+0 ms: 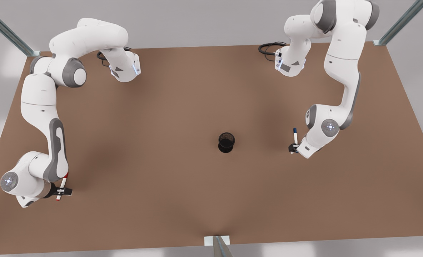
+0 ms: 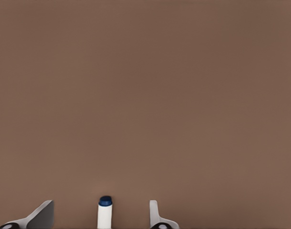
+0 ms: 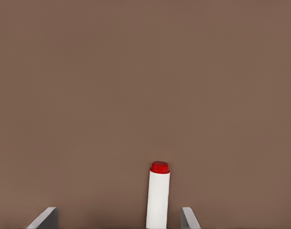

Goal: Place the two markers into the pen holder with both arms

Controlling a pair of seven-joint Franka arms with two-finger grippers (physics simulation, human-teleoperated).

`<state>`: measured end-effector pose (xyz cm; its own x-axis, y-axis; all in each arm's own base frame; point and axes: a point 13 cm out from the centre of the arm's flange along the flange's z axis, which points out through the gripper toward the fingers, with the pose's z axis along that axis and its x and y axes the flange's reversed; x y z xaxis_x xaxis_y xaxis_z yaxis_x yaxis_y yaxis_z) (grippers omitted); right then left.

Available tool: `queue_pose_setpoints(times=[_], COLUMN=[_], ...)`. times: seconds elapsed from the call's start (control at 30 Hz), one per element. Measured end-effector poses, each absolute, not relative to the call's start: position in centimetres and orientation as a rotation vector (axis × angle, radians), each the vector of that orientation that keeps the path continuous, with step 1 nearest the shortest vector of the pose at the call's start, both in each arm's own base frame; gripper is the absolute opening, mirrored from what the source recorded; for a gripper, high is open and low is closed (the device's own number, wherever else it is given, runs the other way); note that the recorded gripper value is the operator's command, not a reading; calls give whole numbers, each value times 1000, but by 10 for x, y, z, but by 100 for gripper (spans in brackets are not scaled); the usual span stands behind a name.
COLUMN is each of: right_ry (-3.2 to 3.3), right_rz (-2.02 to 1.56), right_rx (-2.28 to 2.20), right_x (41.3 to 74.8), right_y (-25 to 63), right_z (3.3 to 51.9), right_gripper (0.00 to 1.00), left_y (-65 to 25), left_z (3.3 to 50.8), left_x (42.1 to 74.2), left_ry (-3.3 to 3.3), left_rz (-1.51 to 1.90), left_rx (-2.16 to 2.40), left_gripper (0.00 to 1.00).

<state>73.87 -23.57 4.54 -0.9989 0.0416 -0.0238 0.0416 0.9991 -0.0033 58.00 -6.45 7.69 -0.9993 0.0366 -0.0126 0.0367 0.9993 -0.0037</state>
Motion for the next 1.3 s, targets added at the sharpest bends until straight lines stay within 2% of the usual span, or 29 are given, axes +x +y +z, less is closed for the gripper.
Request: queue_pose_setpoints(times=[0.13,0.17,0.33,0.4,0.6,0.7,0.9,1.0,1.1,1.2,1.3], right_ry=[3117,3115,3100,3095,3089,3088,3083,3081,3056,3010,2934], right_rz=[-9,-11,-21,-25,-27,-26,-25,-21,-17,-15,64], right_rx=[13,-3,-74,-97,-149,-169,-210,-232,-265,-335,-481], right_x=[734,734,736,737,736,736,736,738,749,765,783], right_y=[-248,-250,-254,-255,-258,-260,-259,-256,-245,-214,-128], right_z=[35,33,32,34,34,33,34,38,80,161,239], right_gripper=[87,84,64,58,52,37,28,28,28,28,27], left_y=[-62,-62,-63,-63,-63,-63,-64,-64,-64,-64,-64], left_z=[66,63,53,52,45,43,40,39,37,36,35], left_x=[563,558,554,554,555,556,555,555,554,554,554], left_ry=[3136,3141,3140,3136,3135,3134,3133,3132,3134,3134,3134], left_rz=[-7,-7,-10,-11,-12,-13,-15,-16,-17,-17,-17], left_rx=[73,77,99,105,117,122,130,133,134,135,135], left_gripper=[97,93,61,56,50,43,41,41,39,35,30])
